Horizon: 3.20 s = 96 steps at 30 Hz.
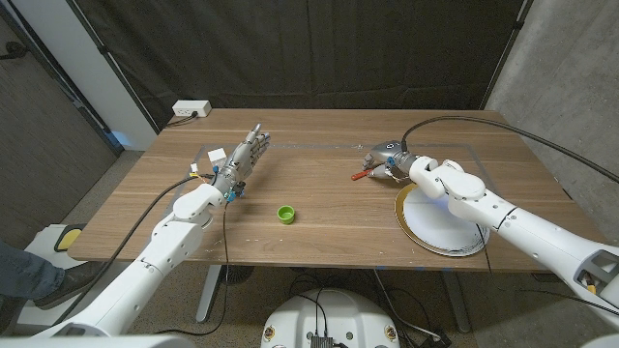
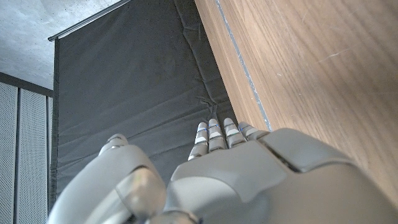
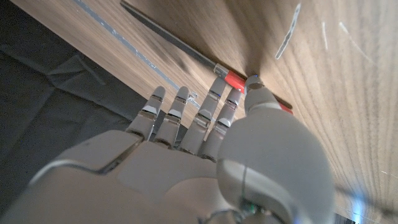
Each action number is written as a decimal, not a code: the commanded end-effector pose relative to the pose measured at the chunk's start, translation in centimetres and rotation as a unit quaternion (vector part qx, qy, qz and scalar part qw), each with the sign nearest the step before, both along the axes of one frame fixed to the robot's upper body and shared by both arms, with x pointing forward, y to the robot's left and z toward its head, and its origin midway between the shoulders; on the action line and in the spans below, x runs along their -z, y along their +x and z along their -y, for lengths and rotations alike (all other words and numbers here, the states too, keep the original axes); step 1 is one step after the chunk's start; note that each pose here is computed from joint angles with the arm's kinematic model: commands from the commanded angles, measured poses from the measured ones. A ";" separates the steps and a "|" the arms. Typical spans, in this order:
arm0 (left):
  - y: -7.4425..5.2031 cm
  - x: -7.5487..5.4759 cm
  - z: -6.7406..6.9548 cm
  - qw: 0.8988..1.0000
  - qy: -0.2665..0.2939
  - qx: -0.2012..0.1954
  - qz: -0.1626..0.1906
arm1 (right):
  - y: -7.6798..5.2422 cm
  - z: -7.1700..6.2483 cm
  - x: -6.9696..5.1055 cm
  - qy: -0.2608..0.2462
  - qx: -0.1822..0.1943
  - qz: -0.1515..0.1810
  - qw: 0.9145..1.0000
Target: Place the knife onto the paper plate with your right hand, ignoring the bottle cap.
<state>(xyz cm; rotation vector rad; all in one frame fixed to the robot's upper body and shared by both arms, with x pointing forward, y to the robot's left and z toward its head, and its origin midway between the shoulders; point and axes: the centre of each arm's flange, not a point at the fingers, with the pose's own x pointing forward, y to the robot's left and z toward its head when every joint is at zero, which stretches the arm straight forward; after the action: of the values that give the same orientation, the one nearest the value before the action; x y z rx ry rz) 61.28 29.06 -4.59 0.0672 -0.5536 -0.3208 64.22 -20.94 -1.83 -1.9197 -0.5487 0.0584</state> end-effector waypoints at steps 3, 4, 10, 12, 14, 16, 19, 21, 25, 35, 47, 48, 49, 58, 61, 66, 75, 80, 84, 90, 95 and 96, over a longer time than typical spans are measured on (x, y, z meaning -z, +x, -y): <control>0.0 0.3 0.2 1.000 -0.012 0.005 0.001 | 0.7 0.6 1.4 -0.015 0.012 0.032 0.999; 0.1 0.3 0.2 1.000 -0.013 0.006 0.001 | 0.8 0.6 1.5 -0.015 0.011 0.033 0.999; 0.2 0.5 0.5 1.000 -0.016 0.010 0.000 | 1.3 0.7 1.9 -0.014 0.007 0.032 0.999; 0.3 0.5 0.6 1.000 -0.016 0.011 0.000 | 1.4 0.8 1.8 -0.010 0.008 0.031 0.999; 0.3 0.5 0.7 1.000 -0.017 0.012 0.000 | 1.5 0.9 1.8 -0.009 0.009 0.034 0.999; 0.3 0.5 0.7 1.000 -0.018 0.012 0.000 | 1.5 0.8 1.7 -0.008 0.008 0.035 0.999; 0.4 0.5 0.8 1.000 -0.019 0.013 -0.001 | 1.3 0.8 1.4 -0.007 0.004 0.041 0.999; 0.4 0.5 0.8 1.000 -0.020 0.013 -0.001 | 1.3 0.8 1.3 -0.007 0.002 0.044 0.999; 0.4 0.6 0.9 1.000 -0.019 0.014 -0.003 | 0.9 0.5 0.7 -0.011 -0.001 0.056 0.998; 0.4 0.4 0.9 1.000 -0.019 0.014 0.000 | 0.1 -0.7 -1.3 -0.012 -0.020 0.077 0.997; 0.1 0.6 1.1 1.000 -0.020 0.013 0.001 | -0.5 -1.4 -3.1 -0.018 -0.029 0.089 0.995; 0.0 0.7 1.1 1.000 -0.020 0.013 0.001 | -0.5 -1.4 -3.2 -0.018 -0.030 0.091 0.995; 0.0 0.7 1.1 1.000 -0.020 0.012 0.000 | -0.6 -1.5 -3.4 -0.019 -0.031 0.093 0.995; -0.4 0.5 1.0 1.000 -0.018 0.009 0.001 | -1.1 -1.5 -4.7 -0.008 -0.028 0.092 0.995; -0.5 0.4 1.1 1.000 -0.017 0.009 0.003 | -1.9 -1.3 -4.9 -0.004 -0.027 0.095 0.995; -0.7 0.3 1.2 1.000 -0.014 0.007 0.003 | -3.1 -1.0 -4.8 0.001 -0.023 0.103 0.994; -1.4 -0.1 0.8 1.000 -0.010 -0.002 0.007 | -5.4 0.2 -4.7 0.020 -0.025 0.115 0.993; -1.4 -0.2 1.1 1.000 -0.007 0.000 0.005 | -6.6 0.9 -4.6 0.022 -0.023 0.122 0.992; -1.2 -0.6 1.7 1.000 -0.002 0.003 0.005 | -7.7 1.7 -4.3 0.027 -0.017 0.123 0.992; -1.5 -1.1 2.5 1.000 0.002 0.002 0.012 | -9.0 2.9 -4.1 0.034 -0.011 0.127 0.991; -1.9 -1.4 2.6 1.000 0.003 -0.006 0.014 | -10.0 4.0 -3.7 0.037 0.000 0.129 0.991; -1.9 -1.5 2.6 1.000 0.003 -0.008 0.014 | -10.1 4.2 -3.6 0.037 0.003 0.128 0.991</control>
<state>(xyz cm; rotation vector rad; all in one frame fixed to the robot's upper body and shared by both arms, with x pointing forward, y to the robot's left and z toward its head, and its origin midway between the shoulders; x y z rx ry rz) 59.87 27.07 -3.78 0.0649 -0.5731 -0.3231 56.35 -23.22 2.39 -1.8713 -0.7327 -0.1803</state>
